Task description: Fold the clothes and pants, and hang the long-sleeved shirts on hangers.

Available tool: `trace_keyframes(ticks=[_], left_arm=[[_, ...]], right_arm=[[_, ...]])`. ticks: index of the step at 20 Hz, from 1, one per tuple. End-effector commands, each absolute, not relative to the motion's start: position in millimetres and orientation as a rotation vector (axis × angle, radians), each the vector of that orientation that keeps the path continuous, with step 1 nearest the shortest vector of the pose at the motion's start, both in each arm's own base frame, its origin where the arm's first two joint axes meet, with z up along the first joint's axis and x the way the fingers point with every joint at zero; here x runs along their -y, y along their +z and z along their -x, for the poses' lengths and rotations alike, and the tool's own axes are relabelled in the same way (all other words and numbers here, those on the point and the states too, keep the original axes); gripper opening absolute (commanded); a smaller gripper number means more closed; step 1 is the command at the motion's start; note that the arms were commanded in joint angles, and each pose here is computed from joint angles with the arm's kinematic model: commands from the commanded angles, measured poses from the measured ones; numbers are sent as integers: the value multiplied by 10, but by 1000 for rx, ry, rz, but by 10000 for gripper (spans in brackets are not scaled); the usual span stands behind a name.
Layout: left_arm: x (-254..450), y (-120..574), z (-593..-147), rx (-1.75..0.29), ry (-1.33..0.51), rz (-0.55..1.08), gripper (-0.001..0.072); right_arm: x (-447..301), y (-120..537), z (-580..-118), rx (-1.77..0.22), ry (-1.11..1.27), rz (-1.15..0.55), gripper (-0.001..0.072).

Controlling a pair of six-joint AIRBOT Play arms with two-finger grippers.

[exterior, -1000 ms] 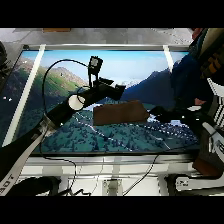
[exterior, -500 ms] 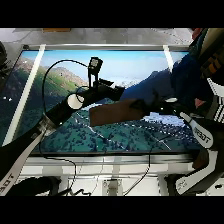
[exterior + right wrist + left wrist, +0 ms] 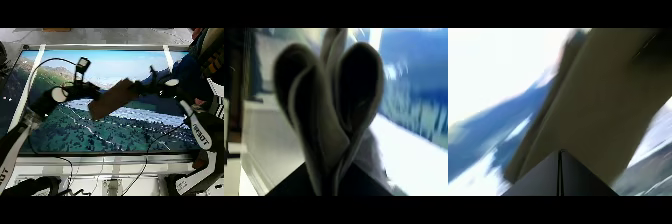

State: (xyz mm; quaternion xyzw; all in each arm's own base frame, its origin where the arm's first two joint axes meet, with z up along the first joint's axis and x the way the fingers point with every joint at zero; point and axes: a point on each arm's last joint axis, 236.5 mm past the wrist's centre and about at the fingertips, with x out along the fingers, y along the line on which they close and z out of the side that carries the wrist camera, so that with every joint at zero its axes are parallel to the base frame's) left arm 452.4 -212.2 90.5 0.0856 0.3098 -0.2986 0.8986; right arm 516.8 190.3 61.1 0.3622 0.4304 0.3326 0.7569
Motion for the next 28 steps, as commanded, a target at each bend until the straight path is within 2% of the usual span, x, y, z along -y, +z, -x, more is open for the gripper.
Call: trace_keyframes(ticks=[1,4,7,9,12,16,18,20,21,22,23,26,28], left_arm=[[755,557,-4537,-877,-306,-253,12],[-130,626,-4474,-927,-84,-272,12],[-443,768,-4405,-912,-15,-239,12],[-482,783,-4398,-910,-6,-236,13],[-469,783,-4399,-909,-9,-236,12],[-464,784,-4400,-909,-9,-237,12],[-464,783,-4399,-909,-10,-237,12],[-464,783,-4399,-909,-10,-237,12],[-464,784,-4400,-909,-10,-237,12],[-466,784,-4400,-909,-9,-237,12],[-464,783,-4399,-909,-10,-237,13],[-464,783,-4399,-909,-10,-237,12],[-464,784,-4400,-909,-10,-237,13]], right_arm=[[-1254,1512,-5340,-755,695,-782,22],[-301,2124,-5300,-606,524,-784,23],[716,2408,-4872,-566,273,-724,22],[1400,2436,-4333,-605,39,-630,22],[2438,2574,-3242,-617,-448,-551,22],[3188,2837,-1607,-619,-1018,-447,22],[3263,2733,-896,-716,-1225,-478,22],[3282,2618,-517,-718,-1343,-589,23],[3331,2612,-451,-669,-1386,-636,65],[3392,2628,-414,-623,-1418,-654,290],[3446,2658,-421,-591,-1429,-648,677],[3546,2762,-517,-523,-1407,-616,686],[3538,2789,-689,-470,-1351,-655,681]])
